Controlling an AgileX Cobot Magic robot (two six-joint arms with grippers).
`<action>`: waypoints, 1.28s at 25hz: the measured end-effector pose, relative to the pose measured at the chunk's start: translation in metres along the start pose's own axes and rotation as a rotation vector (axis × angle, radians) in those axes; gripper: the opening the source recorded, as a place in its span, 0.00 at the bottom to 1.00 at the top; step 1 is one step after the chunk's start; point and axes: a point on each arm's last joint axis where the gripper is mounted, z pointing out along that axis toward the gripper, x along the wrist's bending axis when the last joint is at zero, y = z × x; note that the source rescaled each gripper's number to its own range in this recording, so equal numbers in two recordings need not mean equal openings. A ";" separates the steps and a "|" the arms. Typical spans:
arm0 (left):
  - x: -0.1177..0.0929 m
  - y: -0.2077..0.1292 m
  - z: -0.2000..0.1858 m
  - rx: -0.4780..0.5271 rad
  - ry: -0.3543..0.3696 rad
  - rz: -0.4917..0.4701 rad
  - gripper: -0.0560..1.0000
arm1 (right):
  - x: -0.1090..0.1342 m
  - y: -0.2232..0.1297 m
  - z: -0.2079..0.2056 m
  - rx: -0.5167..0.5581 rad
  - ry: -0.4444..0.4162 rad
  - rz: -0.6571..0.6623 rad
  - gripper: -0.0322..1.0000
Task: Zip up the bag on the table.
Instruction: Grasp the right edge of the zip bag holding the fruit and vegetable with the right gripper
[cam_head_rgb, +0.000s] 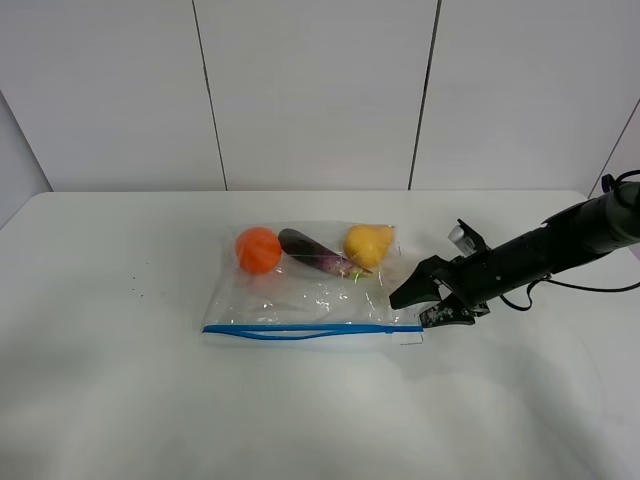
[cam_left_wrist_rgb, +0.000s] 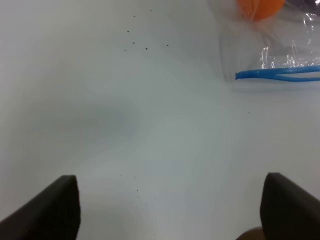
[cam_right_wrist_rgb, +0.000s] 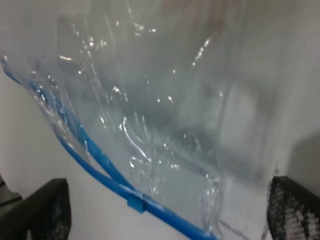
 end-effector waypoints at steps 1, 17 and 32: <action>0.000 0.000 0.000 0.000 0.000 0.000 0.96 | -0.001 0.000 0.002 -0.004 0.006 0.001 0.88; 0.000 0.000 0.000 0.000 0.000 0.000 0.96 | 0.001 0.005 0.004 -0.063 0.068 0.004 0.80; 0.000 0.000 0.000 0.000 0.000 0.000 0.96 | -0.007 -0.001 0.015 -0.028 0.115 0.037 0.59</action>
